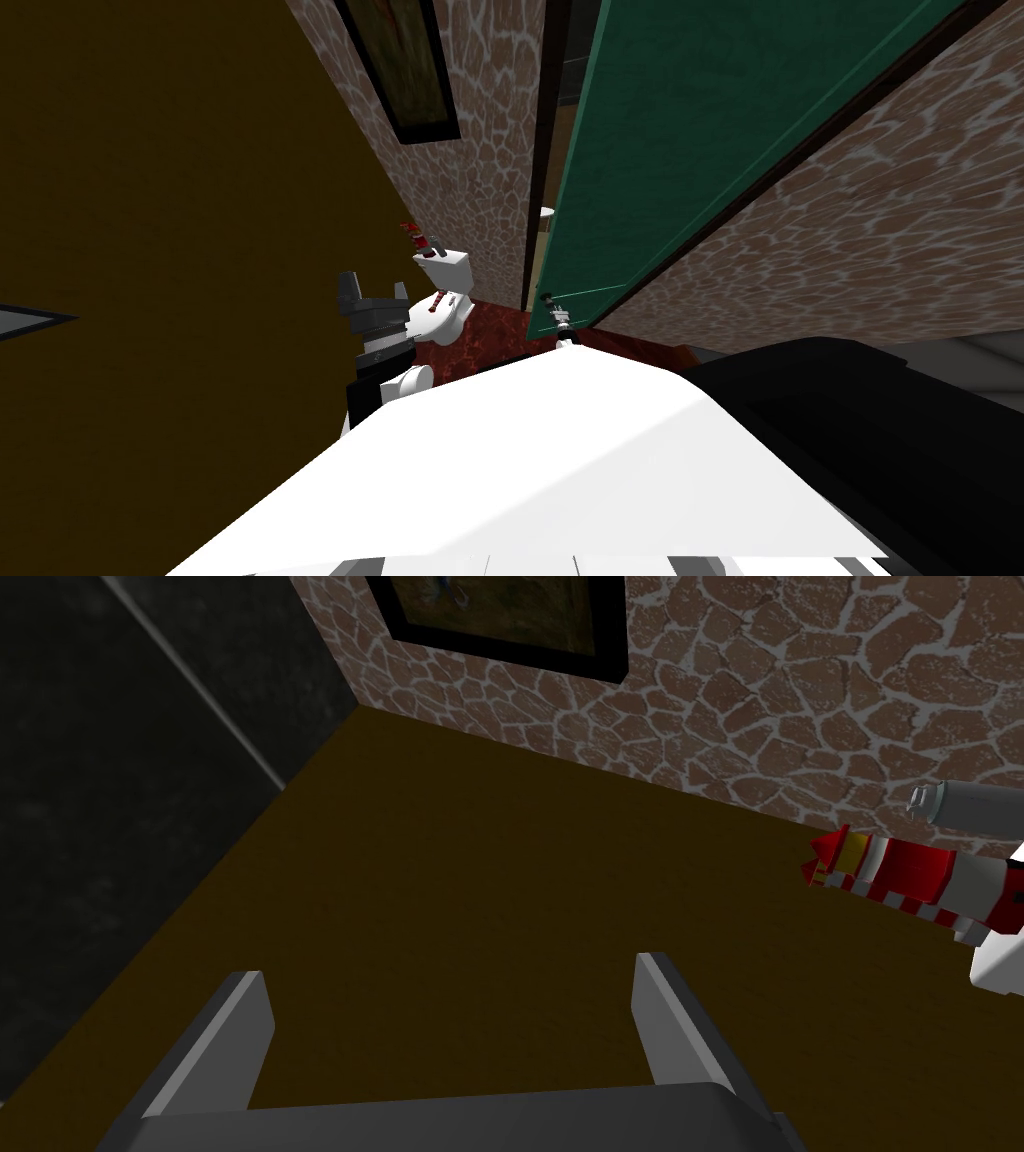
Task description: Pull the door open
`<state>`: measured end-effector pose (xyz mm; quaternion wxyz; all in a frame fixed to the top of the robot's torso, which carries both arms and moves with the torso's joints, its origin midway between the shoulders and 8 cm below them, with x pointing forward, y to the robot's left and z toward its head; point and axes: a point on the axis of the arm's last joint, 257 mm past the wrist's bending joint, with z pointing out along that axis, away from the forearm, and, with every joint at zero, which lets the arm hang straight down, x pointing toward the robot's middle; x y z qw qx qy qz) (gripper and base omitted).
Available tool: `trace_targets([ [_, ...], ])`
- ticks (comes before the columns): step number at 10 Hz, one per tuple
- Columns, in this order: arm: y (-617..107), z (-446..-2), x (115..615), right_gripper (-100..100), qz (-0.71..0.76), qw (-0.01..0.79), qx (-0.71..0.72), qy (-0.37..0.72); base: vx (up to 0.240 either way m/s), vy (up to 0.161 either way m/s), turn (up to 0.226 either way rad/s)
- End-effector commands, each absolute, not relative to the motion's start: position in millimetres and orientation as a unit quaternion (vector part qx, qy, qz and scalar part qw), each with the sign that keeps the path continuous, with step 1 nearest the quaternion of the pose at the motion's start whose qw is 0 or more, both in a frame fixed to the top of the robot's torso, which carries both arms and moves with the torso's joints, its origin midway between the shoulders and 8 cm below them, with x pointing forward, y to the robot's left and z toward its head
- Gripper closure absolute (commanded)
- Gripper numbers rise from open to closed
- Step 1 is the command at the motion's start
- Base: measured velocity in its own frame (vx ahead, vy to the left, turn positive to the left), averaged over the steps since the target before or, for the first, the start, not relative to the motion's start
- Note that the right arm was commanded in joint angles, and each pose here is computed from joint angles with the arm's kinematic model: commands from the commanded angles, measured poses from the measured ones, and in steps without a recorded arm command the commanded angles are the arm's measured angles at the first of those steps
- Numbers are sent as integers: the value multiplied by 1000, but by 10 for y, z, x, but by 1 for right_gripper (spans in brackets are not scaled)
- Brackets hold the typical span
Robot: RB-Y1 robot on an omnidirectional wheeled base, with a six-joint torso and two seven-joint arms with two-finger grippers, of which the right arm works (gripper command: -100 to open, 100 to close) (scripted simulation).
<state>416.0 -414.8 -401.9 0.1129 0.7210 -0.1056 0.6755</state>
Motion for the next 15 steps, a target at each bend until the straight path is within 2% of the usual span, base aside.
trace_targets([
  [1, -4049, -3926, 4330, -100, 681, 100, 718, -105, 25, 31, -23],
  [2, -4166, -4009, 4212, -100, 673, 112, 723, -107, 22, -3, -51],
  [3, -4166, -4009, 4212, 100, 673, 112, 723, -107, 1, -22, 19],
  [8, -4166, -4009, 4212, 100, 673, 112, 723, -107, -5, 4, 3],
  [9, -4043, -3994, 4196, -100, 679, 102, 720, -95, -123, -18, 123],
  [15, -3522, -3920, 4122, -100, 704, 54, 706, -54, -213, -76, 105],
])
